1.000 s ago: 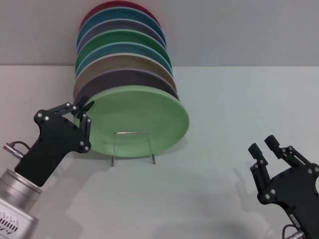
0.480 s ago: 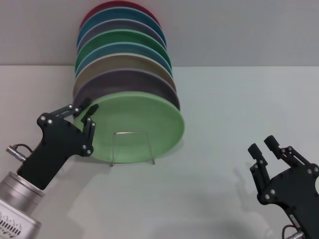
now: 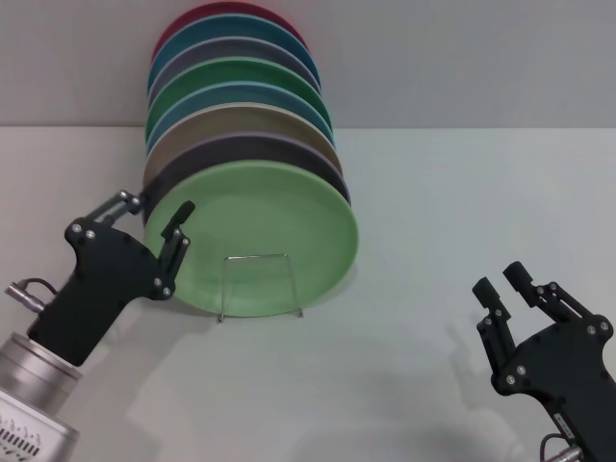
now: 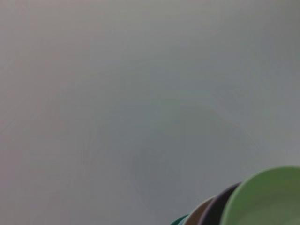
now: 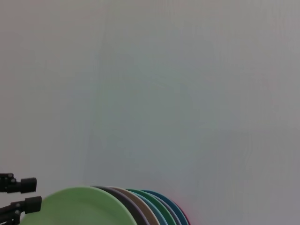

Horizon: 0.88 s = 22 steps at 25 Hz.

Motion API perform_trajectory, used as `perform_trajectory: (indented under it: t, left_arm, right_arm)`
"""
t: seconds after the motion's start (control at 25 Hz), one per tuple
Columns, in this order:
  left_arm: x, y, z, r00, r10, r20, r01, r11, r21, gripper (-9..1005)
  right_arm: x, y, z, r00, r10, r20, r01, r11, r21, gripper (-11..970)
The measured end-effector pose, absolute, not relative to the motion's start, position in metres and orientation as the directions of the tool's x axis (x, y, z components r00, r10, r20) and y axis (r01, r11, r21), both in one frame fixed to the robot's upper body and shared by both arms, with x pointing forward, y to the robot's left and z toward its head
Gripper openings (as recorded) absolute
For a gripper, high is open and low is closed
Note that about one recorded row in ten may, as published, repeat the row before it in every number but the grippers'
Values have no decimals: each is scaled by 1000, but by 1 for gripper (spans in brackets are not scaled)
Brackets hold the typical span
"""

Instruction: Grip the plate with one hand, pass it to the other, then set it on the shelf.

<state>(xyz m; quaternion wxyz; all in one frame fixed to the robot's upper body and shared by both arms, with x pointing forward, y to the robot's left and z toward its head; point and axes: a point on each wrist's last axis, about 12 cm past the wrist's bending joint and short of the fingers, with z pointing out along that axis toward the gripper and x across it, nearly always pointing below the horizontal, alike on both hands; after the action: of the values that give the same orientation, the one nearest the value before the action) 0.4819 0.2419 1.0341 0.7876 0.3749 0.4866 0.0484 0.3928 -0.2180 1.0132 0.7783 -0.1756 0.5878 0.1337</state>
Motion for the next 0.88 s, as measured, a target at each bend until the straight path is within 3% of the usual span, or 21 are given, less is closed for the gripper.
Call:
perform_trajectory:
  t: [0.16,0.36,0.4,0.6,0.88]
  left_arm:
    - [480,245,1036,526,432,-733,271,731,626,355]
    - [455,254,1049,599,257,-759,273,825,495,473]
    - [446,260,1054,609,145,-780,301,867,396,476]
    - [437,277,1057,566,-33,-824,337,921,195,493]
    - [432,291,1056,528,-96,-844,333,937,102,586]
  right_arm:
    - [394,-218,1013,274,1,-962,-413,903,-117,289]
    - [397,-215,1015,286,9,-958,-426,897,-118,288]
    - [397,-213,1017,294,21,-955,-434,894,-114,288]
    - [397,-214,1023,336,45,-941,-421,901,-107,289]
    - [392,-224,1032,416,60,-907,-380,918,-114,289]
